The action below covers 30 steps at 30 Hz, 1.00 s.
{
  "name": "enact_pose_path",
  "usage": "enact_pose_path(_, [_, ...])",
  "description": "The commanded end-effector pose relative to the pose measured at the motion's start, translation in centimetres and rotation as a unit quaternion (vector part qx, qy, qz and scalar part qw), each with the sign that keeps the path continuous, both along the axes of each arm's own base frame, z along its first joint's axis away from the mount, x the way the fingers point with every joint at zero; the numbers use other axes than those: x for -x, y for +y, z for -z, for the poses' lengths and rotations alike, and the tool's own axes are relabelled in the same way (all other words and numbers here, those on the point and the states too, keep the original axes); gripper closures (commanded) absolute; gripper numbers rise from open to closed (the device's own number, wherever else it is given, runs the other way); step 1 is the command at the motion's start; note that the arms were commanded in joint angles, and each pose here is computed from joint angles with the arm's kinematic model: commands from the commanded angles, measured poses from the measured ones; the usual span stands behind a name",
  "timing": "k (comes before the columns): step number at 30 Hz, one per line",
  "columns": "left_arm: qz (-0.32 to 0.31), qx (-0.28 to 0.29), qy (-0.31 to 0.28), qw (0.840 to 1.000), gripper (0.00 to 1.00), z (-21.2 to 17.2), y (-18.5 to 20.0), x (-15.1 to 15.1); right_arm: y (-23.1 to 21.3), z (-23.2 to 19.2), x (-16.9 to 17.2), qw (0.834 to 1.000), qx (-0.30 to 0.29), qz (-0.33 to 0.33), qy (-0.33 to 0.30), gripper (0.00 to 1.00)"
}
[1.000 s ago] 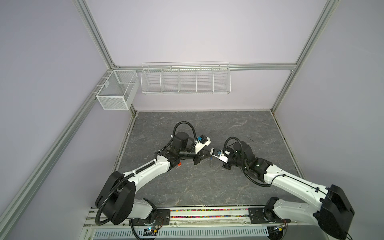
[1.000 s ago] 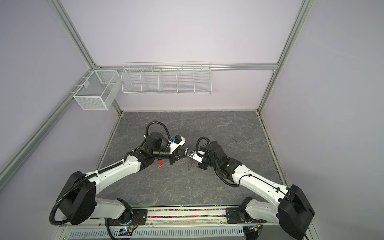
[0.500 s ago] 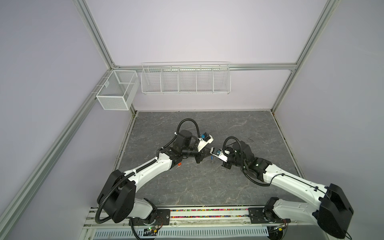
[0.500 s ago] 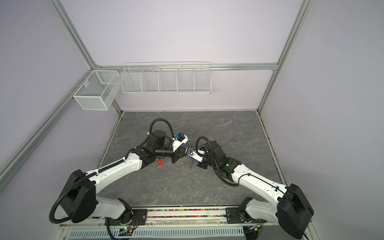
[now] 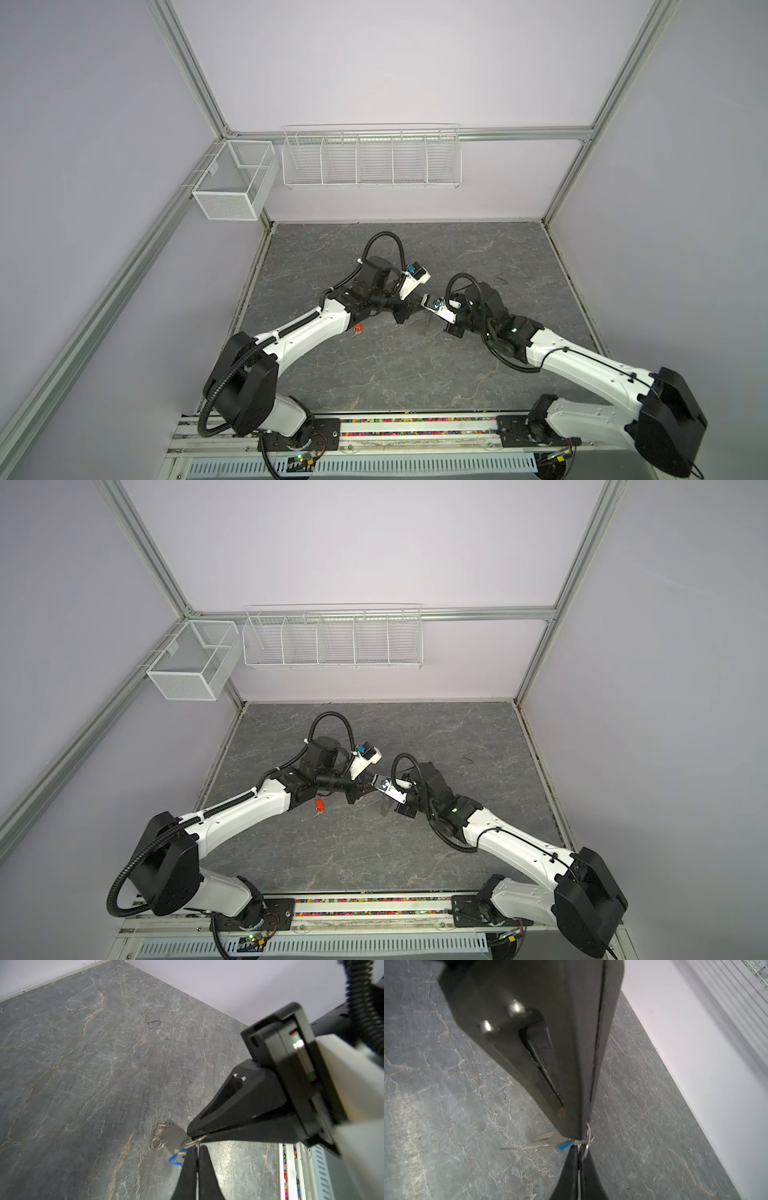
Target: Put the keys on the keyring
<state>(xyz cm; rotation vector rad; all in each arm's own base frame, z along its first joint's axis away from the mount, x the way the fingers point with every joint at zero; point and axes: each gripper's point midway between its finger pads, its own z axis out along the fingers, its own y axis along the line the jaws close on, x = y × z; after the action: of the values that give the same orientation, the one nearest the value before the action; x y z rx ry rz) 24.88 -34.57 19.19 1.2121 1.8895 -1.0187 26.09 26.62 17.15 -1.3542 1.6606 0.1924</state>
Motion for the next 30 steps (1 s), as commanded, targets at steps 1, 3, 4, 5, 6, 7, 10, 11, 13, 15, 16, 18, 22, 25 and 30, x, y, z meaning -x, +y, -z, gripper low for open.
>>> enact_pose_path(1, [-0.027, -0.012, 0.003, 1.000, 1.00, 0.0, 0.0, -1.1, 1.1, -2.0, 1.1, 0.998, -0.033, -0.036, -0.027, 0.93])
enact_pose_path(3, [-0.028, -0.012, 0.005, 1.000, 1.00, 0.0, 0.0, -1.1, 1.0, -1.9, 1.2, 0.998, -0.033, -0.037, -0.029, 0.93])
enact_pose_path(4, [-0.028, -0.012, 0.007, 1.000, 1.00, 0.0, 0.0, -1.0, 1.0, -1.9, 1.2, 0.998, -0.034, -0.037, -0.030, 0.93])
enact_pose_path(5, [-0.026, -0.011, 0.009, 1.000, 1.00, 0.0, 0.0, -1.0, 1.0, -1.9, 1.3, 0.998, -0.034, -0.039, -0.031, 0.93])
enact_pose_path(6, [-0.024, -0.010, 0.010, 1.000, 1.00, 0.0, -0.1, -0.9, 1.0, -1.8, 1.3, 0.998, -0.033, -0.039, -0.031, 0.93])
enact_pose_path(7, [-0.022, -0.007, 0.011, 1.000, 1.00, -0.1, -0.1, -0.8, 0.9, -1.7, 1.4, 0.998, -0.034, -0.039, -0.030, 0.93])
enact_pose_path(10, [-0.012, -0.002, 0.016, 1.000, 1.00, -0.2, -0.1, -0.5, 0.8, -1.6, 1.3, 0.998, -0.036, -0.037, -0.029, 0.93])
enact_pose_path(11, [-0.007, 0.001, 0.018, 1.000, 1.00, -0.3, -0.2, -0.4, 0.8, -1.6, 1.4, 0.998, -0.037, -0.038, -0.029, 0.93])
enact_pose_path(13, [-0.001, 0.004, 0.023, 1.000, 1.00, -0.3, -0.1, -0.2, 0.8, -1.6, 1.4, 0.998, -0.042, -0.039, -0.030, 0.93])
enact_pose_path(15, [0.011, 0.005, 0.020, 1.000, 0.92, -0.2, 0.0, 0.1, 0.7, -1.5, 1.3, 0.998, -0.045, -0.038, -0.028, 0.93])
enact_pose_path(16, [0.012, 0.003, 0.021, 1.000, 0.87, -0.1, 0.1, 0.2, 0.6, -1.5, 1.3, 0.998, -0.047, -0.038, -0.027, 0.93])
enact_pose_path(18, [0.016, 0.001, 0.020, 1.000, 0.78, 0.1, 0.3, 0.3, 0.5, -1.5, 1.2, 0.998, -0.052, -0.037, -0.025, 0.93])
enact_pose_path(22, [0.017, 0.002, 0.009, 1.000, 0.66, 0.2, 1.3, 0.3, 0.3, -1.5, 1.2, 0.997, -0.066, -0.037, -0.023, 0.93])
enact_pose_path(25, [0.017, 0.006, -0.003, 1.000, 0.64, 0.4, 1.9, 0.3, 0.1, -1.6, 1.1, 0.996, -0.076, -0.038, -0.021, 0.93])
enact_pose_path(30, [0.027, 0.007, -0.025, 0.999, 0.64, 0.5, 2.2, 0.5, 0.0, -1.6, 1.0, 0.995, -0.085, -0.041, -0.017, 0.93])
